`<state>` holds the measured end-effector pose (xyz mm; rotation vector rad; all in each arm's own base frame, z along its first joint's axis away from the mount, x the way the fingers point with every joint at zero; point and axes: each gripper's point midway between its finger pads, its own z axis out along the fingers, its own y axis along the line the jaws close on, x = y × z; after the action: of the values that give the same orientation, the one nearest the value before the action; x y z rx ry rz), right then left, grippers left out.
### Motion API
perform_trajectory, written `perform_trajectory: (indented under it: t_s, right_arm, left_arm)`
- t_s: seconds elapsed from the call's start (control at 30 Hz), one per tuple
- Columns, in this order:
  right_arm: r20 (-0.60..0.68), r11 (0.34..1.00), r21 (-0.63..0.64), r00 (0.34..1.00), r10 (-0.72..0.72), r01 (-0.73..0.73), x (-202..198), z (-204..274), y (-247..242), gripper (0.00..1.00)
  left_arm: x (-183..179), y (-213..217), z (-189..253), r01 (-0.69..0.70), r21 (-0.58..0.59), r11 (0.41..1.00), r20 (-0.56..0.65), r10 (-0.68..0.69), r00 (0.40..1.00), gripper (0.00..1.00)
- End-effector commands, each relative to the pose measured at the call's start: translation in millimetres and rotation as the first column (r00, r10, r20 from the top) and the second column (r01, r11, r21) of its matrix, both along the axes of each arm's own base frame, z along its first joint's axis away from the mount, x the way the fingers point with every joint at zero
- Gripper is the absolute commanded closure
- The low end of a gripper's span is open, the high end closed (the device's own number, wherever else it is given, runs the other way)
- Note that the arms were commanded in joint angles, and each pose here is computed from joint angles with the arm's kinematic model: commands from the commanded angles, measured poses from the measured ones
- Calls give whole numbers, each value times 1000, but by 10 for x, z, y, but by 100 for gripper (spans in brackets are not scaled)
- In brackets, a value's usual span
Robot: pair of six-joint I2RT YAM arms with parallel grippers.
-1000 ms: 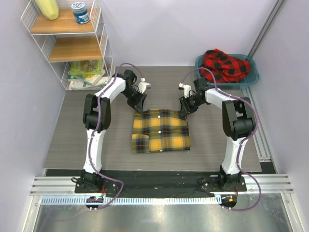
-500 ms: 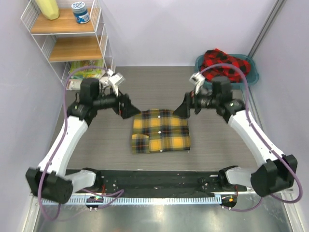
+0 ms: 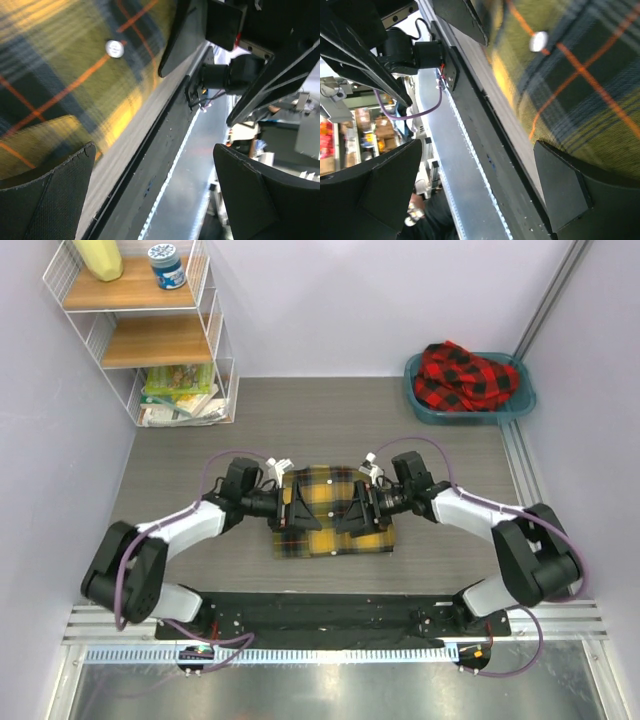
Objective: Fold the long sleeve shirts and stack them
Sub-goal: Fold the shirt
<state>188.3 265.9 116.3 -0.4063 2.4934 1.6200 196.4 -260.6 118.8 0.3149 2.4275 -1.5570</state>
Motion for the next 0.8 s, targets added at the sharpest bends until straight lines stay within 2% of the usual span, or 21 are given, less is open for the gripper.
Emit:
perform_trajectory:
  t_s: [0.0,0.1,0.17,0.23,0.3,0.33,0.4,0.43,0.5,0.53,0.63,0.7,0.77]
  right_arm:
    - [-88,999,-22,995,-42,40,23,-345,-161,0]
    - [-194,993,-92,976,-95,79,37,-686,-402,0]
    - [-257,983,-159,958,-131,92,7,-934,-573,0]
    - [-282,972,-219,948,-148,87,-11,-1072,-688,0]
    - [-294,966,-246,943,-156,83,14,-1137,-752,0]
    - [-315,963,-260,938,-148,65,-43,-1123,-780,0]
    - [-234,974,-222,967,-99,46,34,-930,-756,0]
    - [-249,977,-211,966,-75,22,-33,-808,-754,0]
    - [-98,990,-143,995,-21,7,148,-402,-693,0]
    - [-67,991,-135,998,-13,4,187,-279,-685,0]
    - [95,995,-90,995,-36,45,590,123,-591,0]
    - [137,992,-87,988,-76,89,846,230,-546,0]
    - [138,989,-101,986,-96,111,1043,113,-521,0]
  left_arm:
    - [163,-13,-264,-34,-7,999,-77,33,996,0]
    - [219,78,-613,-56,43,998,-180,63,982,1]
    - [278,143,-746,-75,73,995,-195,88,977,1]
    - [290,209,-884,-89,111,990,-256,115,960,1]
    - [290,269,-884,-89,106,990,-274,116,955,2]
    - [319,254,-753,-71,74,995,-241,87,967,3]
    - [147,256,-536,34,21,999,-207,-28,978,5]
    - [193,248,-261,58,-3,998,-101,-58,993,6]
    - [147,260,7,115,-20,993,2,-115,993,7]
    - [265,242,188,112,-12,994,73,-111,991,7]
    - [450,179,398,92,-16,996,124,-89,988,7]
    - [721,108,392,56,0,998,133,-55,990,7]
    - [999,23,417,12,-11,1000,133,-11,991,8]
